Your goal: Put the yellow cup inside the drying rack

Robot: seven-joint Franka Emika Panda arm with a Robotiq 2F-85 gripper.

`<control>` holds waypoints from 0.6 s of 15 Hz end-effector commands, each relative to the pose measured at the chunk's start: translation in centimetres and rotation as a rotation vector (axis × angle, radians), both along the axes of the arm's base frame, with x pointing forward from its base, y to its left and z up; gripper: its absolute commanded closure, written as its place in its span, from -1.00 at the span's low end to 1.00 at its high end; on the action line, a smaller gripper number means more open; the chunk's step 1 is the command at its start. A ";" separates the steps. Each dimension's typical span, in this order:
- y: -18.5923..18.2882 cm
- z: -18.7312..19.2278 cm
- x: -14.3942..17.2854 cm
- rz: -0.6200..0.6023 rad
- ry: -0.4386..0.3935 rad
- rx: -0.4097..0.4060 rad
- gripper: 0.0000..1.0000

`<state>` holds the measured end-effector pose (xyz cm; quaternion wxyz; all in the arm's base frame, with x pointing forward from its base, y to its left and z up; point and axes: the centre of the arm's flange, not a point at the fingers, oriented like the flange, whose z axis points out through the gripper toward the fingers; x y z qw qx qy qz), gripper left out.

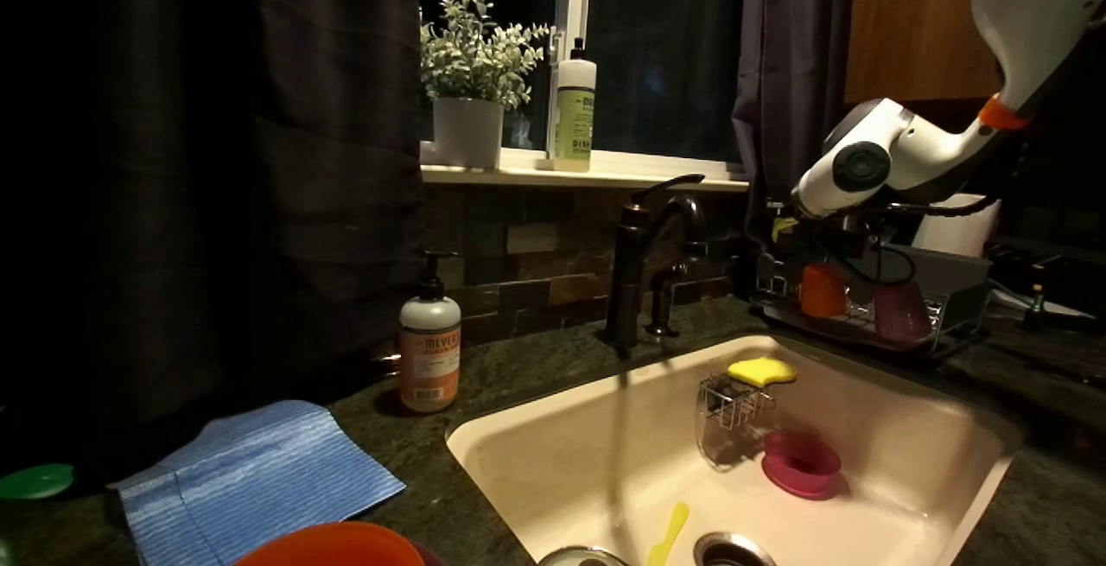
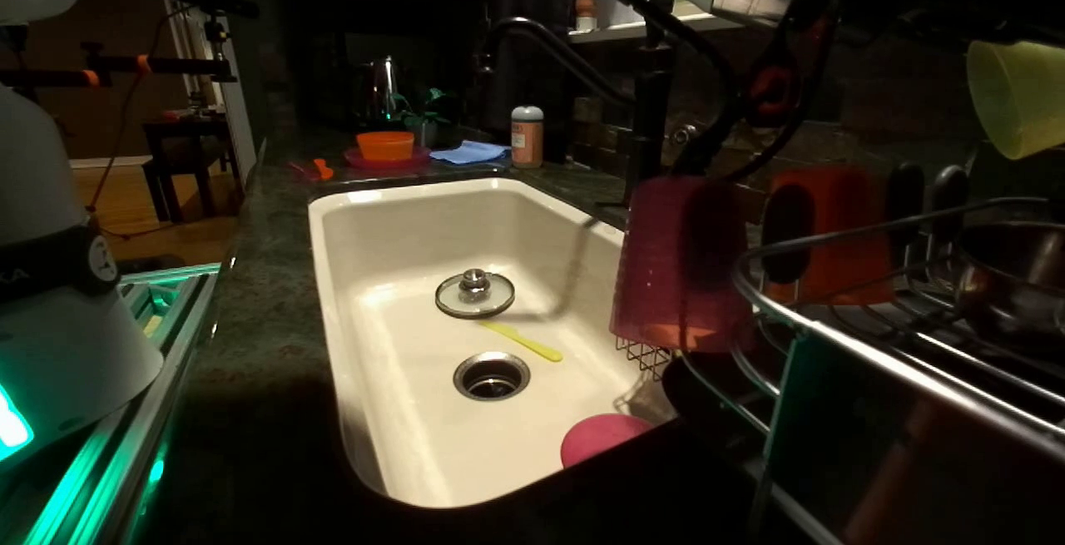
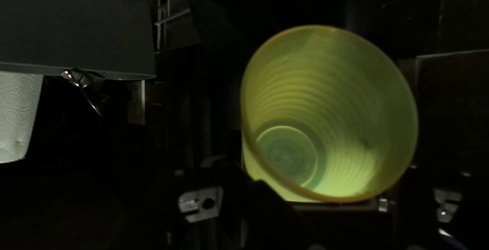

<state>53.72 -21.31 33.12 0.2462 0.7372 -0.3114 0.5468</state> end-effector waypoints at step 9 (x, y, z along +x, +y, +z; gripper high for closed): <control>2.0 -1.5 1.9 -0.057 -0.009 -0.032 0.06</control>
